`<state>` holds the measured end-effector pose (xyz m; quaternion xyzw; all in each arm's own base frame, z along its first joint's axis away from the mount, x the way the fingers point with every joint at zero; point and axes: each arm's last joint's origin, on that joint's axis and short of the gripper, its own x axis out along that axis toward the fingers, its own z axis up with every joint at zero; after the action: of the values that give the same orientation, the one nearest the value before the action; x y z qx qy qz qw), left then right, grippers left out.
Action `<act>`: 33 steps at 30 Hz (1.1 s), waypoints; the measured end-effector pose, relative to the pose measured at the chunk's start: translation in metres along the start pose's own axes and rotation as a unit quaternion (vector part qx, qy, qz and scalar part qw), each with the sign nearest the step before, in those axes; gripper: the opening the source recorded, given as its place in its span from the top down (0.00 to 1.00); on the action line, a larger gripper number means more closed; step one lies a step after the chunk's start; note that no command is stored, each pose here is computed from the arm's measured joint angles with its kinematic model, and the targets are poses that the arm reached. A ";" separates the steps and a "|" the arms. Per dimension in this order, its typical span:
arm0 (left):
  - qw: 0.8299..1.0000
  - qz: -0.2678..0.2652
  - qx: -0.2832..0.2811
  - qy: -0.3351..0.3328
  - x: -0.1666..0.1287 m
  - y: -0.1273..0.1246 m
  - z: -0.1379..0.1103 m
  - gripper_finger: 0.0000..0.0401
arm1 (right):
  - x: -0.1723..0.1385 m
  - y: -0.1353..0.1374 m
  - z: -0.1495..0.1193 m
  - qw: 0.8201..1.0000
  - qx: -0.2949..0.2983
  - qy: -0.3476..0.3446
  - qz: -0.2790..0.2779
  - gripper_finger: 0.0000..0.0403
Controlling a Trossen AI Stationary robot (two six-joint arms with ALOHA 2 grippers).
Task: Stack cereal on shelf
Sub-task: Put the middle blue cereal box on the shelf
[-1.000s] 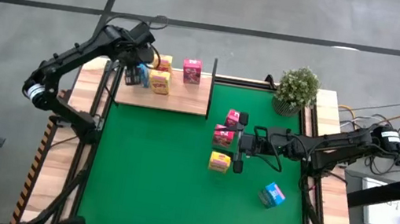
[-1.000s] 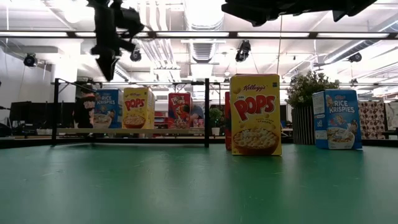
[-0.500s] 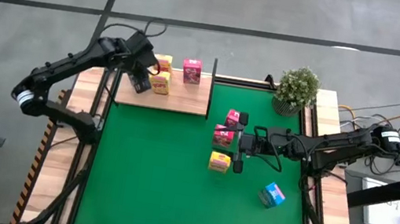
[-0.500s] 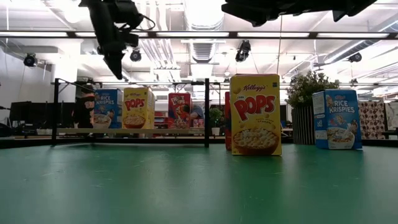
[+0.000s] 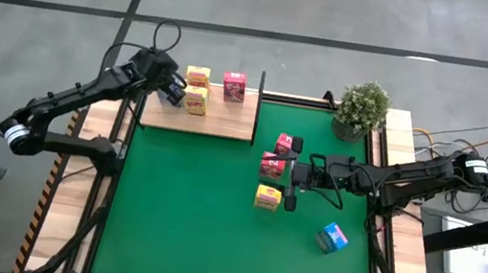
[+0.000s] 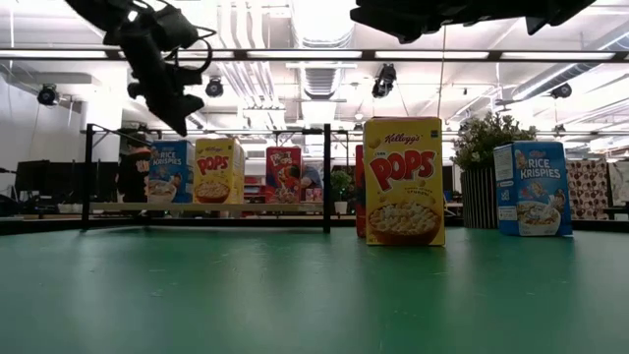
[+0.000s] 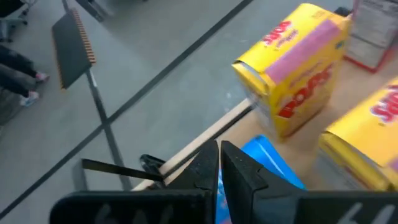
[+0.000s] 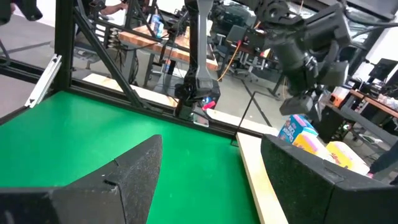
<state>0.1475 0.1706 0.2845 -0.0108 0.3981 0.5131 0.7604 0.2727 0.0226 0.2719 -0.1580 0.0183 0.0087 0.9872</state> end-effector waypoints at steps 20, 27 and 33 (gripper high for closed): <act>0.999 0.031 -0.009 0.034 0.016 -0.009 -0.014 1.00 | 0.000 0.000 0.000 1.000 0.000 -0.001 0.000 0.35; 0.998 0.047 0.002 0.030 0.019 -0.010 -0.012 1.00 | 0.000 0.000 0.000 1.000 0.000 -0.001 0.000 0.35; 0.998 0.057 0.014 0.008 0.014 -0.005 -0.002 1.00 | 0.000 0.000 0.000 1.000 0.000 -0.001 0.000 0.35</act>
<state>0.1525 0.1775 0.2723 0.0179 0.4113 0.5498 0.7268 0.2727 0.0226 0.2721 -0.1585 0.0172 0.0085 0.9872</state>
